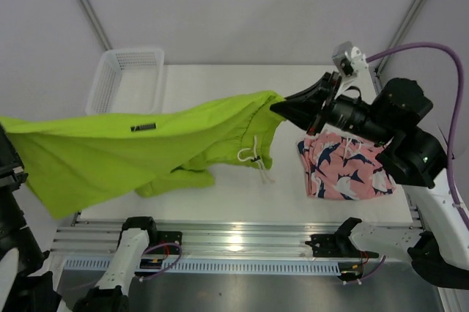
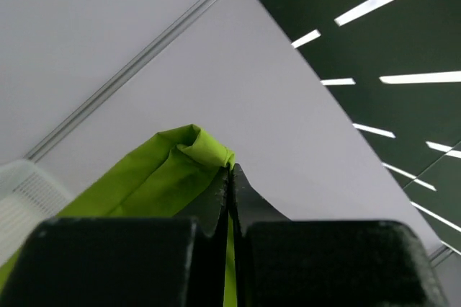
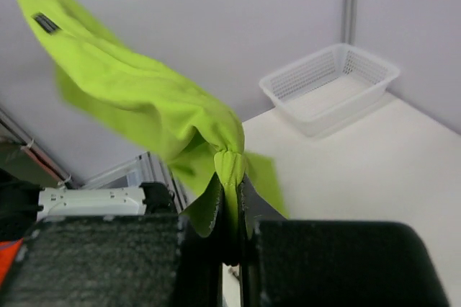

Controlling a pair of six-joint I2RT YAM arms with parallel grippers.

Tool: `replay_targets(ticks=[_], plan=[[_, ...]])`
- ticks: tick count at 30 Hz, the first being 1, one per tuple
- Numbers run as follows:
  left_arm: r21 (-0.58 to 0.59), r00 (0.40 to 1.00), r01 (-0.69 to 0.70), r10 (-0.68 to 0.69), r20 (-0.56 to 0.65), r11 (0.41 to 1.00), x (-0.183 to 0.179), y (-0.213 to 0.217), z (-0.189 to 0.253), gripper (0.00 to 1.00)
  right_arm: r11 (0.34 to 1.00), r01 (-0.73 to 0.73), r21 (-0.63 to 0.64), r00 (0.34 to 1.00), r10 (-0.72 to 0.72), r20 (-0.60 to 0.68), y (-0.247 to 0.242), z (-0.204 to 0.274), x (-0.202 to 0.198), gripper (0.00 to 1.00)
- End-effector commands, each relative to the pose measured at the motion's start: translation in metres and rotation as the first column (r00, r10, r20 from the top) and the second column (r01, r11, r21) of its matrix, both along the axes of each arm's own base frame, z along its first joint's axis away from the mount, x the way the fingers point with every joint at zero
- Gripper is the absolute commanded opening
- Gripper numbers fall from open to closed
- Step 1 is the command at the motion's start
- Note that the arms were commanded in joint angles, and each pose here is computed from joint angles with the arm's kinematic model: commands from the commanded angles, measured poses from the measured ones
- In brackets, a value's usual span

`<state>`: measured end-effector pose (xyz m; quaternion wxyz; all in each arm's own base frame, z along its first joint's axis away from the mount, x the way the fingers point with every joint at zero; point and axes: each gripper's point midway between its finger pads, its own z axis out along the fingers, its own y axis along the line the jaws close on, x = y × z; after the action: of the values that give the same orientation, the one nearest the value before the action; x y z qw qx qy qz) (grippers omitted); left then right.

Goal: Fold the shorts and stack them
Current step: Flatten the shorts out

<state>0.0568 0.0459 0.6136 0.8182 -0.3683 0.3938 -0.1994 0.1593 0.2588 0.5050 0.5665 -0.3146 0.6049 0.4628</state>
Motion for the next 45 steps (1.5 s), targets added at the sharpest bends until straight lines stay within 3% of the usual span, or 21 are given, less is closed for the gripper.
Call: replay_targets(ticks=[1, 4, 8, 15, 18, 19, 23, 25, 30, 31, 33, 34, 35, 36, 37, 38, 39, 40, 41, 44, 45], plan=[[0.018, 0.985, -0.01, 0.013, -0.174, 1.0, 0.106, 0.007, -0.003, 0.0, 0.998, 0.058, -0.001, 0.997, -0.058, -0.051, 0.0, 0.01, 0.033, 0.0], [0.02, 0.948, 0.105, -0.094, -0.304, 0.994, 0.17, -0.008, -0.029, 0.0, 0.996, 0.094, 0.01, 0.987, -0.092, -0.135, -0.014, 0.007, 0.076, 0.0], [-0.037, 0.853, 0.195, -0.189, -0.486, 0.98, 0.265, -0.018, -0.095, 0.0, 0.985, 0.169, 0.045, 0.915, -0.14, -0.379, -0.033, -0.038, 0.156, 0.0], [-0.107, 0.706, 0.267, -0.27, -0.654, 0.958, 0.368, -0.037, -0.211, 0.0, 0.962, 0.266, -0.059, 0.801, -0.254, -0.542, -0.046, -0.116, 0.228, 0.0], [-0.119, 0.651, 0.295, -0.29, -0.701, 0.948, 0.396, -0.047, -0.235, 0.0, 0.949, 0.288, -0.132, 0.73, -0.307, -0.611, -0.045, -0.16, 0.266, 0.0], [-0.133, 0.608, 0.284, -0.286, -0.741, 0.95, 0.412, -0.047, -0.261, 0.0, 0.943, 0.289, -0.164, 0.698, -0.325, -0.637, -0.044, -0.186, 0.284, 0.0], [-0.148, 0.548, 0.294, -0.293, -0.783, 0.944, 0.442, -0.072, -0.303, 0.0, 0.926, 0.327, -0.188, 0.653, -0.365, -0.664, -0.049, -0.225, 0.327, 0.0], [-0.161, 0.539, 0.281, -0.294, -0.789, 0.946, 0.45, -0.075, -0.315, 0.0, 0.922, 0.343, -0.179, 0.667, -0.373, -0.645, -0.05, -0.225, 0.345, 0.0], [-0.157, 0.547, 0.246, -0.27, -0.792, 0.957, 0.476, -0.074, -0.328, 0.0, 0.891, 0.405, -0.206, 0.632, -0.435, -0.641, -0.062, -0.261, 0.4, 0.0], [-0.151, 0.537, 0.238, -0.26, -0.803, 0.959, 0.48, -0.072, -0.333, 0.0, 0.882, 0.434, -0.185, 0.644, -0.447, -0.62, -0.069, -0.248, 0.415, 0.0], [-0.137, 0.545, 0.23, -0.245, -0.802, 0.963, 0.501, -0.071, -0.33, 0.0, 0.864, 0.465, -0.192, 0.61, -0.47, -0.638, -0.078, -0.27, 0.439, 0.0], [-0.131, 0.522, 0.224, -0.233, -0.82, 0.966, 0.505, -0.07, -0.339, 0.0, 0.856, 0.491, -0.161, 0.629, -0.477, -0.614, -0.085, -0.256, 0.451, 0.0], [-0.122, 0.539, 0.225, -0.228, -0.811, 0.967, 0.513, -0.069, -0.33, 0.0, 0.852, 0.503, -0.146, 0.633, -0.478, -0.609, -0.089, -0.255, 0.461, 0.05], [-0.117, 0.535, 0.229, -0.225, -0.814, 0.966, 0.526, -0.07, -0.336, 0.04, 0.843, 0.515, -0.158, 0.601, -0.486, -0.635, -0.092, -0.279, 0.474, 0.27], [-0.113, 0.507, 0.242, -0.225, -0.832, 0.964, 0.529, -0.072, -0.345, 0.17, 0.829, 0.544, -0.128, 0.622, -0.501, -0.601, -0.101, -0.256, 0.485, 0.57], [-0.108, 0.521, 0.257, -0.232, -0.822, 0.96, 0.535, -0.074, -0.333, 0.35, 0.819, 0.557, -0.136, 0.613, -0.517, -0.597, -0.104, -0.258, 0.49, 0.97], [-0.102, 0.518, 0.266, -0.231, -0.823, 0.959, 0.544, -0.075, -0.333, 0.76, 0.803, 0.573, -0.165, 0.586, -0.542, -0.602, -0.111, -0.266, 0.492, 1.0], [-0.101, 0.481, 0.267, -0.223, -0.848, 0.959, 0.539, -0.075, -0.339, 0.89, 0.801, 0.575, -0.169, 0.593, -0.55, -0.589, -0.114, -0.262, 0.491, 0.99], [-0.094, 0.492, 0.269, -0.22, -0.842, 0.959, 0.538, -0.075, -0.328, 0.99, 0.794, 0.575, -0.196, 0.565, -0.56, -0.606, -0.118, -0.275, 0.487, 1.0], [-0.073, 0.469, 0.294, -0.21, -0.858, 0.953, 0.522, -0.078, -0.318, 0.99, 0.763, 0.602, -0.237, 0.538, -0.606, -0.585, -0.131, -0.259, 0.463, 0.99], [-0.072, 0.443, 0.309, -0.211, -0.871, 0.948, 0.513, -0.085, -0.323, 0.99, 0.741, 0.596, -0.308, 0.472, -0.634, -0.612, -0.136, -0.293, 0.449, 1.0]])
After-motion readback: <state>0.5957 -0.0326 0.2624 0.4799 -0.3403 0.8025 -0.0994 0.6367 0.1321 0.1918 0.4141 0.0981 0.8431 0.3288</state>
